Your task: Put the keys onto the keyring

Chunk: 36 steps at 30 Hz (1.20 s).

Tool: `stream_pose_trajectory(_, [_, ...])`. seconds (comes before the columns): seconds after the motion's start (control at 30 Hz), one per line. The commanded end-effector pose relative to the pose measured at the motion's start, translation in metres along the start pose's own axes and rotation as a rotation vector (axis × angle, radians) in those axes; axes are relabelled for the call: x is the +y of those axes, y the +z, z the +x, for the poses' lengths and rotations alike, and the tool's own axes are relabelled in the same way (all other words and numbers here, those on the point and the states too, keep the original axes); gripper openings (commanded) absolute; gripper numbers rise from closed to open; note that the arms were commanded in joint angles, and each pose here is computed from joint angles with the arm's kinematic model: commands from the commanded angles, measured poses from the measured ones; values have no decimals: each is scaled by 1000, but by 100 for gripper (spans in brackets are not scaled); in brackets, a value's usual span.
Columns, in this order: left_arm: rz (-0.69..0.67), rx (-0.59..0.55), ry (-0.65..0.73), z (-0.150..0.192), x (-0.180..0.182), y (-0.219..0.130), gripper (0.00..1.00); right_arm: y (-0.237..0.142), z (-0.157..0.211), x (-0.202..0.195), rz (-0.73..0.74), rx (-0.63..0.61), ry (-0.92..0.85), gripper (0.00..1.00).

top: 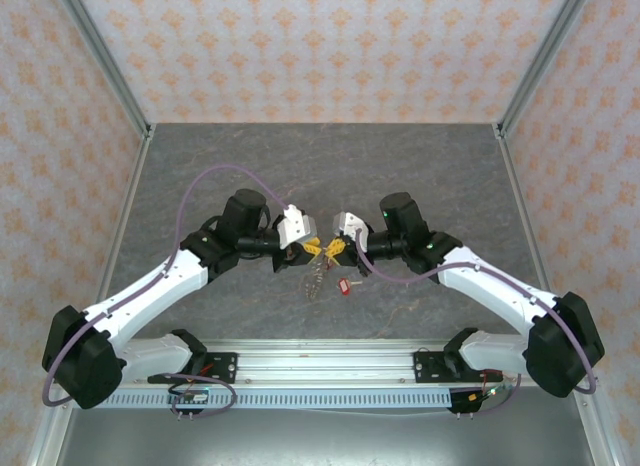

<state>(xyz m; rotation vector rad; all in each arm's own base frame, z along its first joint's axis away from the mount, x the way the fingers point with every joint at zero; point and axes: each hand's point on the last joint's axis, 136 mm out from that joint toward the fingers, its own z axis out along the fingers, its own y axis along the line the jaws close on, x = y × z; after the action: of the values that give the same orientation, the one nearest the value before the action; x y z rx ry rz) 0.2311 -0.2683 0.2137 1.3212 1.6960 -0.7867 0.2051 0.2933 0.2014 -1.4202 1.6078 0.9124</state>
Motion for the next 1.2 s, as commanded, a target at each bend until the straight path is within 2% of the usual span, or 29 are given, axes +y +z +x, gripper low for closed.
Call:
stream_pose_trajectory(0.0, [-7,23,42,-7,-1,-5,23,-6,-24,2,-22,-37,-84,0])
stream_pose_trajectory(0.47, [88,32,43,-9,-14,-1,24,-4,-29,-3,-24,-33,-100,0])
stream_pose_trajectory(1.17, [54,12,60,-16,-6,1,21,0,-34,1,-49,-36,-105,0])
